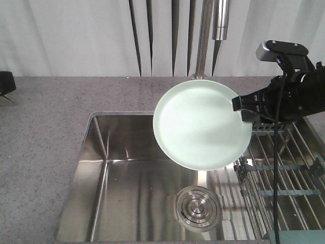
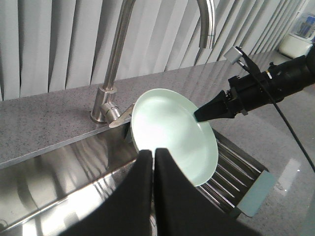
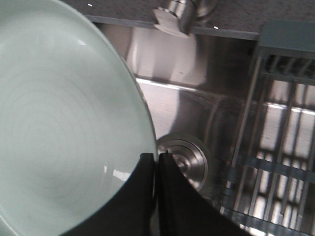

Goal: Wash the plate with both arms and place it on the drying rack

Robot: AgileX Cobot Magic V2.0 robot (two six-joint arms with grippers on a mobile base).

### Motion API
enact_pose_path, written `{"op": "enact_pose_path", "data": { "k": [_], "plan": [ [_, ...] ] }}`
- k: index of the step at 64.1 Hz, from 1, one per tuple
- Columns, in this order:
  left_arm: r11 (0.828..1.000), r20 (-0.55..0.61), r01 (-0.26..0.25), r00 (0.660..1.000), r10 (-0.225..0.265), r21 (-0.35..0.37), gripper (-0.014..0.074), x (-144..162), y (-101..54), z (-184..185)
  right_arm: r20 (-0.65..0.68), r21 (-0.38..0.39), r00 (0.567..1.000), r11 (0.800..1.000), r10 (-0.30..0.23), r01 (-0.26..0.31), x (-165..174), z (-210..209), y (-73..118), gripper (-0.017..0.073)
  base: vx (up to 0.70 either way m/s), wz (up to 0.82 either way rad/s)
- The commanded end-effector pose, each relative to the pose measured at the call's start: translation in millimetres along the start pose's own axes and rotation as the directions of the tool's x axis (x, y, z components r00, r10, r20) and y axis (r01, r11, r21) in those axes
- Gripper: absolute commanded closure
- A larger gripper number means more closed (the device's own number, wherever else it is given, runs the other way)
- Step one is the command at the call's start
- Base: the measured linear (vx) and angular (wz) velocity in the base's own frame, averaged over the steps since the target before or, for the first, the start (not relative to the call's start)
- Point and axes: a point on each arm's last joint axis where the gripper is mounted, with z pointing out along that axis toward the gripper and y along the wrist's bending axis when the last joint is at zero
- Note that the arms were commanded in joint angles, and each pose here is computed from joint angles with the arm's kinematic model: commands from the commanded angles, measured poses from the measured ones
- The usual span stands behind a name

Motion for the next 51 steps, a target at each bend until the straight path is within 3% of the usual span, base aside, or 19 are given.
{"op": "enact_pose_path", "data": {
  "k": [1,6,14,20,26,33,38,42,51],
  "plan": [
    [0.998,-0.066,-0.029,0.997,0.034,0.064,0.0601,1.5,-11.2,-3.0,0.055,0.096,0.998,0.995,-0.021,0.016,-7.1,-28.2,-1.9,0.0566,0.0,0.0],
    [0.998,-0.066,-0.029,0.997,0.034,0.064,0.0601,1.5,-11.2,-3.0,0.01,0.152,0.999,0.987,-0.047,0.045,-0.7,-37.7,-4.6,0.0566,0.0,0.0],
    [0.997,-0.07,-0.029,0.997,0.034,0.069,0.0601,1.8,-11.7,-3.1,-0.112,0.15,0.992,0.986,-0.057,0.074,16.1,-54.9,-0.7,0.0566,0.0,0.0],
    [0.996,-0.077,-0.028,0.996,0.034,0.082,0.0601,2.6,-12.8,-3.2,-0.164,0.085,0.985,0.994,-0.053,0.068,24.7,-63.8,7.3,0.0566,0.0,0.0],
    [0.995,-0.084,-0.027,0.996,0.035,0.094,0.0601,3.2,-13.8,-3.3,-0.182,-0.045,0.981,0.997,-0.064,0.057,28.1,-66.2,20.1,0.0566,0.0,0.0],
    [0.994,-0.089,-0.026,0.995,0.036,0.102,0.0601,3.7,-14.6,-3.5,-0.138,-0.219,0.988,0.975,-0.074,0.043,23.6,-64.1,35.5,0.0566,0.0,0.0],
    [0.994,-0.089,-0.026,0.995,0.036,0.102,0.0601,3.7,-14.6,-3.5,-0.081,-0.296,0.996,0.955,-0.039,0.013,15.9,-60.1,41.7,0.0566,0.0,0.0],
    [0.994,-0.089,-0.026,0.995,0.036,0.102,0.0601,3.7,-14.6,-3.5,-0.026,-0.307,1.0,0.952,-0.001,-0.007,8.2,-54.9,41.5,0.0566,0.0,0.0],
    [0.994,-0.088,-0.026,0.995,0.035,0.103,0.06,3.6,-14.7,-3.5,0.136,-0.232,0.988,0.972,0.071,-0.038,-12.9,-38.6,29.3,0.0566,0.0,0.0]
  ]
}}
